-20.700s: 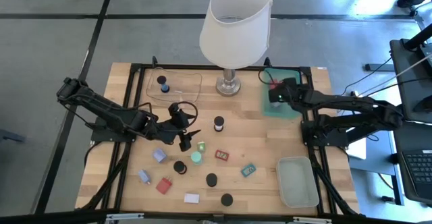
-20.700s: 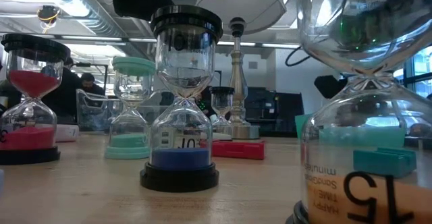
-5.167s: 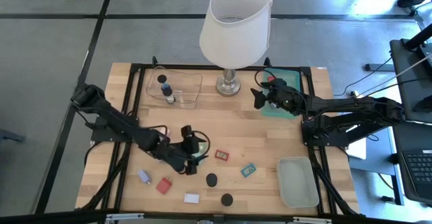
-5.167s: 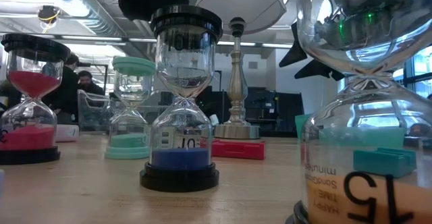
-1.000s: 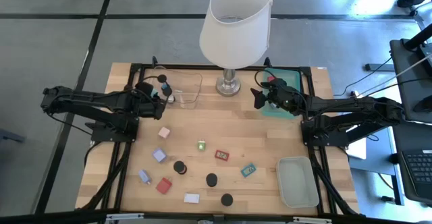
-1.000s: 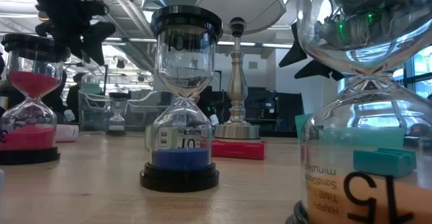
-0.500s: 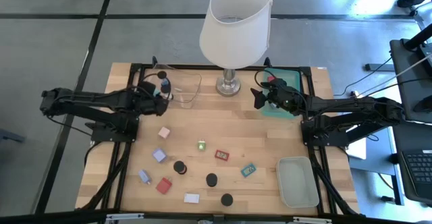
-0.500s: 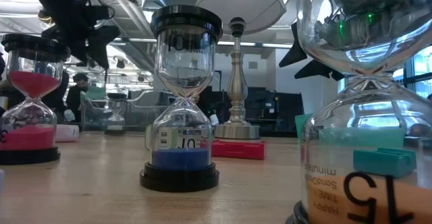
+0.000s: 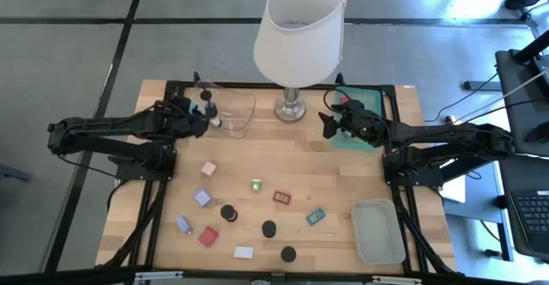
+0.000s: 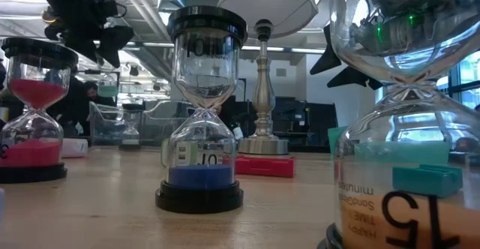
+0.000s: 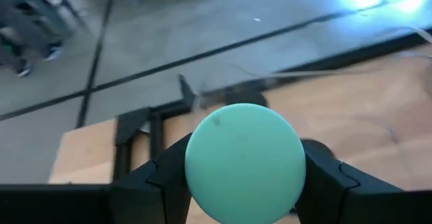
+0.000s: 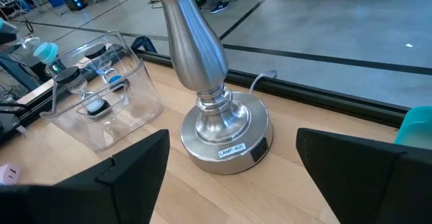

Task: Pick & Place Office items
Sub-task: Put the light green hourglass into the transparent bin

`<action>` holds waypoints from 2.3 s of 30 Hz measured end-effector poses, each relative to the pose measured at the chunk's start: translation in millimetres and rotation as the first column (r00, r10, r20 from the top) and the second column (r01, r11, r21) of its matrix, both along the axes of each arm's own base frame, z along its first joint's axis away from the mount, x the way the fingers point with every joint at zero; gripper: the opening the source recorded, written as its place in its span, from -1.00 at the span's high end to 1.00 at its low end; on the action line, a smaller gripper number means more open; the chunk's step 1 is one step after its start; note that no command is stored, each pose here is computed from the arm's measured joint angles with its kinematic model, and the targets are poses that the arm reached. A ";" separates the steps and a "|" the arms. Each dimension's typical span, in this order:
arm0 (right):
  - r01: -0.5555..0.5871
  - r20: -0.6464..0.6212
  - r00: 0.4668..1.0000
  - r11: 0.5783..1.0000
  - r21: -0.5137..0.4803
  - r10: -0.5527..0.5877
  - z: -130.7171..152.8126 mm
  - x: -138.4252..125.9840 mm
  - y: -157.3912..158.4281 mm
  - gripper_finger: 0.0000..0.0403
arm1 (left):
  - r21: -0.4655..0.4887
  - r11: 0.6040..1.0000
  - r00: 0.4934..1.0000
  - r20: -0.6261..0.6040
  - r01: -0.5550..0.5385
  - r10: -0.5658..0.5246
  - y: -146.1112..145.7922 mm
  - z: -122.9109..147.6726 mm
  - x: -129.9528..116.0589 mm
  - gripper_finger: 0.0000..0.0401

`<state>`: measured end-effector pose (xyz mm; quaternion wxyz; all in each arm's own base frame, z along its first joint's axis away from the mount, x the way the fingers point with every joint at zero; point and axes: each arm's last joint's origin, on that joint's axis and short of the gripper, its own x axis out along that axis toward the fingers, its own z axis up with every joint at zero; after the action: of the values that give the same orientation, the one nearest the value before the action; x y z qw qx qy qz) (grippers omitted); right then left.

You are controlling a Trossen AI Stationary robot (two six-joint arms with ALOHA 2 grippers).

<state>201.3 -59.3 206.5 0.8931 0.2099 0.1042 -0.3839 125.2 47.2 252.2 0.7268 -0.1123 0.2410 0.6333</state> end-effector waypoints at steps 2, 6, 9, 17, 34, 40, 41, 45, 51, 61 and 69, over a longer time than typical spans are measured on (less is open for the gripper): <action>0.000 0.000 1.000 1.000 0.000 0.000 0.0 0.0 0.0 -0.62 | -0.007 1.000 1.000 -0.012 -0.025 0.025 3.9 -2.0 1.6 0.03; 0.000 0.000 1.000 1.000 0.000 0.000 0.0 0.0 0.0 -0.62 | -0.025 0.999 0.997 -0.061 -0.042 0.041 8.5 -7.9 7.6 0.03; 0.000 0.000 1.000 1.000 0.000 0.000 0.0 0.0 0.0 -0.62 | -0.031 0.998 0.995 -0.091 -0.046 0.043 11.5 -11.9 13.0 0.03; 0.000 0.000 1.000 1.000 0.000 0.000 0.0 0.0 0.0 -0.62 | -0.050 0.998 0.991 -0.135 -0.024 0.017 22.3 -20.0 29.5 0.03; 0.000 0.000 1.000 1.000 0.000 0.000 0.0 0.0 0.0 -0.62 | -0.125 0.992 0.997 -0.080 -0.035 0.025 42.8 -54.1 21.3 0.03; 0.000 0.000 1.000 1.000 0.000 0.000 0.0 0.0 0.0 -0.62 | -0.166 0.984 0.997 -0.037 -0.067 0.061 46.9 -69.7 10.2 0.03; 0.000 0.000 1.000 1.000 0.000 0.000 -0.1 0.0 0.0 -0.62 | -0.162 0.985 0.998 -0.013 -0.063 0.061 47.8 -70.5 10.0 0.03; 0.000 0.000 1.000 1.000 0.000 0.000 0.0 0.0 0.0 -0.62 | -0.153 0.988 0.999 0.040 -0.019 0.026 52.1 -70.8 10.5 0.03; 0.000 0.000 1.000 1.000 0.000 0.000 0.0 0.0 0.0 -0.62 | -0.206 0.979 0.999 0.046 -0.008 0.018 57.4 -72.1 6.1 0.03; 0.000 0.000 1.000 1.000 0.000 0.000 -0.1 0.0 0.0 -0.62 | -0.246 0.969 0.999 0.053 0.016 -0.003 62.3 -72.8 3.0 0.00; 0.000 0.000 1.000 1.000 0.000 0.000 0.0 0.0 0.0 -0.62 | -0.253 0.967 0.999 0.051 0.027 -0.015 62.1 -73.0 3.2 -0.02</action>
<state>201.3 -59.3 206.5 0.8931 0.2098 0.1044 -0.3839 128.4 109.3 179.2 0.7187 -0.2170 0.3035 0.5867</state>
